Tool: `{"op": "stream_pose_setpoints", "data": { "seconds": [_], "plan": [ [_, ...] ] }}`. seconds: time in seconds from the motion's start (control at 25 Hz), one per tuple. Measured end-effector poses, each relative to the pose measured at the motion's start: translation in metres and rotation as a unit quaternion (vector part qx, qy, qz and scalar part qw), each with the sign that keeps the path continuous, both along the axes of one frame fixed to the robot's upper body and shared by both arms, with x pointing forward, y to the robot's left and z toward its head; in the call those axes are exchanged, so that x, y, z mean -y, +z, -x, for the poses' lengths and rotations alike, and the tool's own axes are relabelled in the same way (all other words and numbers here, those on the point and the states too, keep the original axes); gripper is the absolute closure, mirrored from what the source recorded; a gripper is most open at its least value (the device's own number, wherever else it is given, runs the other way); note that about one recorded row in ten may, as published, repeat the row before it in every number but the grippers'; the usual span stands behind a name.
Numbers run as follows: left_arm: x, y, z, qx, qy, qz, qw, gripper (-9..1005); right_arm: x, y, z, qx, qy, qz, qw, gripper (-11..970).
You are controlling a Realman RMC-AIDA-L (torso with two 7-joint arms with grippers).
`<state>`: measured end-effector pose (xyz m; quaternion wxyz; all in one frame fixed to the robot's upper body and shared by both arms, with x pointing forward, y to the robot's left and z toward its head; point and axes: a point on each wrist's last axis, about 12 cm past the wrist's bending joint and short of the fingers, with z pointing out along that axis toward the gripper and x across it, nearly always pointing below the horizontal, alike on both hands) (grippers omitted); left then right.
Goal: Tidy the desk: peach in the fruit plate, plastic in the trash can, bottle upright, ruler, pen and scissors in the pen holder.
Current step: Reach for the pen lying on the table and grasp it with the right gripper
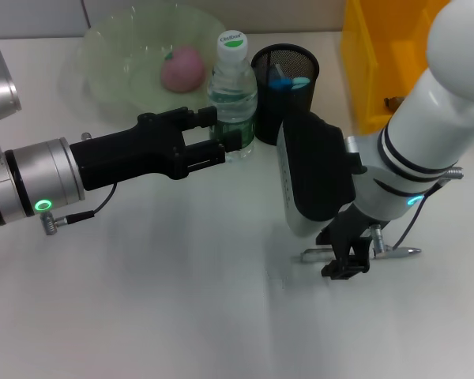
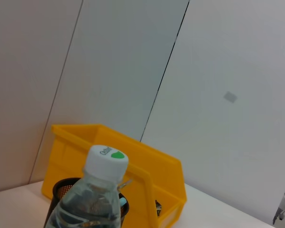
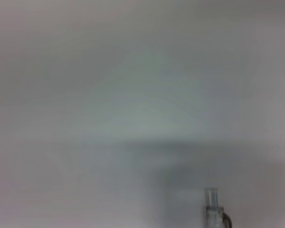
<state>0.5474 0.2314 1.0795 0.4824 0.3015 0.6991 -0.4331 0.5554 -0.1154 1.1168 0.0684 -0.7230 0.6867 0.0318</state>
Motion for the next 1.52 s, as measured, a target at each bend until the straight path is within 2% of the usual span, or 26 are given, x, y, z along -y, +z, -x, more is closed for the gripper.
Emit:
{"op": "stream_pose_setpoints", "data": {
  "seconds": [0.72, 1.52],
  "plan": [
    [0.0003, -0.0006, -0.0004, -0.003, 0.002, 0.003, 1.0, 271, -0.0037, 0.0002, 0.0012, 0.017, 0.005, 0.011, 1.0, 576],
    [-0.0009, -0.0005, -0.0006, -0.002, 0.003, 0.003, 1.0, 261, -0.0044, 0.0029, 0.0055, 0.012, 0.012, 0.013, 1.0, 584]
  ]
}}
